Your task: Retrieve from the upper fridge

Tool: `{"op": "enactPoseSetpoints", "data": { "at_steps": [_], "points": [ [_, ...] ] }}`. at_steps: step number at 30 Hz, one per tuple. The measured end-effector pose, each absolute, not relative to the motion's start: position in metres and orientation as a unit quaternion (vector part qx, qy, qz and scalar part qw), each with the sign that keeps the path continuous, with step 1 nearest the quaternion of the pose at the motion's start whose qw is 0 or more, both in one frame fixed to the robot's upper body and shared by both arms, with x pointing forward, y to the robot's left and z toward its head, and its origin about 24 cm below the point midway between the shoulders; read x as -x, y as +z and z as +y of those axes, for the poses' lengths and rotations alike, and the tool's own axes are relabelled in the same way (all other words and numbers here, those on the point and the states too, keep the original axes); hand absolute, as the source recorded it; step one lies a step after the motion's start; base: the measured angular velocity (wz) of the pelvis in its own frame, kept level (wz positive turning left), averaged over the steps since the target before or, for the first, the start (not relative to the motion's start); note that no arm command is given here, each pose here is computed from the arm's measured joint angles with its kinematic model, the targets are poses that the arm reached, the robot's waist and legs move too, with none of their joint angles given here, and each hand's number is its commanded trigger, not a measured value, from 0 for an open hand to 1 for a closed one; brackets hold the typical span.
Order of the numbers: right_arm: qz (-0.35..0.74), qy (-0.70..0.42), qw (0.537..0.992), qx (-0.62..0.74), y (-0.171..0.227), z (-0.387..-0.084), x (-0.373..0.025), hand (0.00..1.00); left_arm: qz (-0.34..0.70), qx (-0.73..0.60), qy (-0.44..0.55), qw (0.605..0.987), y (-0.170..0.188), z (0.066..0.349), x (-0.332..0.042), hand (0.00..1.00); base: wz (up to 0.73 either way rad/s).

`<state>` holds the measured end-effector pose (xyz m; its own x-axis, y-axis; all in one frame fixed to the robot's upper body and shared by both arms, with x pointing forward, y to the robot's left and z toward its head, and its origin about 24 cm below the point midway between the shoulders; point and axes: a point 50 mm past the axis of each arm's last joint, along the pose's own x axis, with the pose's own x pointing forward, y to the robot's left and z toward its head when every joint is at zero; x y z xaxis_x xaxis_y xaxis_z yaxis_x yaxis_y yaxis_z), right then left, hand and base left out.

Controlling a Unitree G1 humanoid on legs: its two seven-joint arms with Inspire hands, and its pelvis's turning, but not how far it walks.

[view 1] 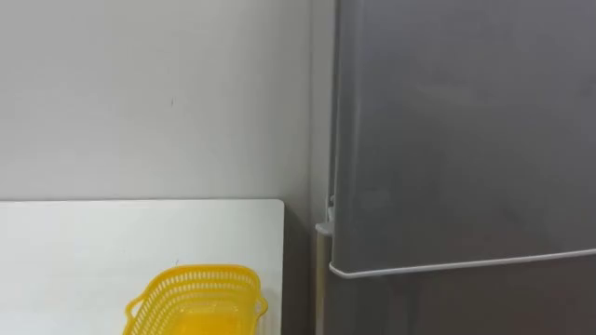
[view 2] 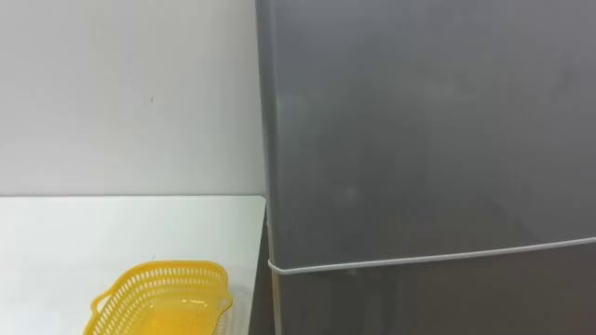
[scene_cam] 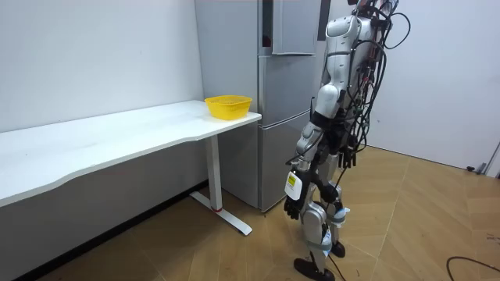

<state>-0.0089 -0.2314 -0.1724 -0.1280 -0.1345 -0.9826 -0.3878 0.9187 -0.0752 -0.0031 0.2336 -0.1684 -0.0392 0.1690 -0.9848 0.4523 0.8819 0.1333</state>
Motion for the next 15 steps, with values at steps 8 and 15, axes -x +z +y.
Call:
{"op": "enactPoseSetpoints", "data": {
  "at_steps": [8,15],
  "points": [
    [0.740,0.101,0.640,0.179,-0.1724,-0.2314,0.0057,0.00,0.712,-0.219,-0.107,0.659,-0.1684,0.2337,0.0022,0.00,0.00],
    [0.739,0.093,0.644,0.174,-0.1725,-0.2314,0.0047,0.00,0.711,-0.208,-0.089,0.666,-0.1685,0.2338,0.0021,0.00,0.00]
  ]
}}
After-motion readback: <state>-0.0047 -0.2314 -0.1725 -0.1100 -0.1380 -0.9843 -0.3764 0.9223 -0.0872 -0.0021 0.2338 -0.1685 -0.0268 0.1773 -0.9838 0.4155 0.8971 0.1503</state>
